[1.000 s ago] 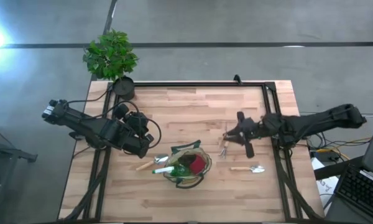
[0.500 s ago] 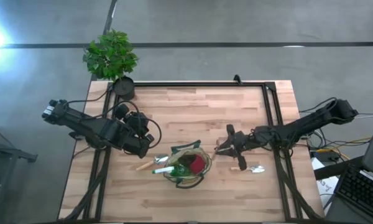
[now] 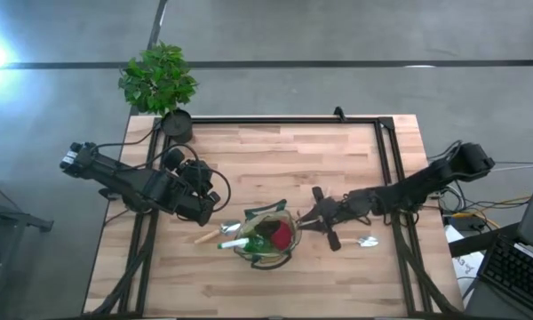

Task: Pick & Place Garden tools in Gardening bag
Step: Put the top trowel into the gardening bag

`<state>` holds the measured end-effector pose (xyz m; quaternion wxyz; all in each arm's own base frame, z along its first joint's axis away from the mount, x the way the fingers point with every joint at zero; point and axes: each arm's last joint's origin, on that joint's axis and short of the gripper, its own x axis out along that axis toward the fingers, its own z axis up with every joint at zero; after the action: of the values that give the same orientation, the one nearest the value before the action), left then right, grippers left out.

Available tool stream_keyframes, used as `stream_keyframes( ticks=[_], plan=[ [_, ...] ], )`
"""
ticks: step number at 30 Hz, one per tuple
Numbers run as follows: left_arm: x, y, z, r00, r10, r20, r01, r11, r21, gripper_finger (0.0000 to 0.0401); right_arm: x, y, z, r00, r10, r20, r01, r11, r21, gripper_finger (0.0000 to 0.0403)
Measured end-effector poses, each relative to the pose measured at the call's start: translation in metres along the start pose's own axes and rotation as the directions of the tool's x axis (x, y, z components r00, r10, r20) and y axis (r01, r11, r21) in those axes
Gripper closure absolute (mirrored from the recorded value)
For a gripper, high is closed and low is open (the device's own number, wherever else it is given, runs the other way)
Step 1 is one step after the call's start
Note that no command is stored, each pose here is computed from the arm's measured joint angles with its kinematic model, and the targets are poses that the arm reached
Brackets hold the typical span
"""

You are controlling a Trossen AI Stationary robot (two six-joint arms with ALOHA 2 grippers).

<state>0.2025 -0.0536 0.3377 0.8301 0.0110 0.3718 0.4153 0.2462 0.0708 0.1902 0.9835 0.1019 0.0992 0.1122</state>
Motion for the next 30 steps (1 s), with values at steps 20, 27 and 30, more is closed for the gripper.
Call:
stream_keyframes(
  ticks=[20,27,30],
  plan=[
    [0.0,0.0,0.0,1.0,0.0,0.0,0.0,1.0,-0.001,0.024,0.025,-0.007,-0.043,0.982,-0.039,-0.184,0.046,0.998,0.033,0.0354],
    [0.0,0.0,0.0,1.0,0.001,0.007,-0.001,1.0,-0.006,0.024,0.026,-0.008,-0.045,0.98,-0.043,-0.196,0.053,0.997,0.048,0.0346],
    [0.0,0.0,0.001,1.0,0.001,0.009,0.0,1.0,-0.007,0.024,0.025,-0.008,-0.044,0.98,-0.041,-0.194,0.052,0.997,0.051,0.0301]
  ],
)
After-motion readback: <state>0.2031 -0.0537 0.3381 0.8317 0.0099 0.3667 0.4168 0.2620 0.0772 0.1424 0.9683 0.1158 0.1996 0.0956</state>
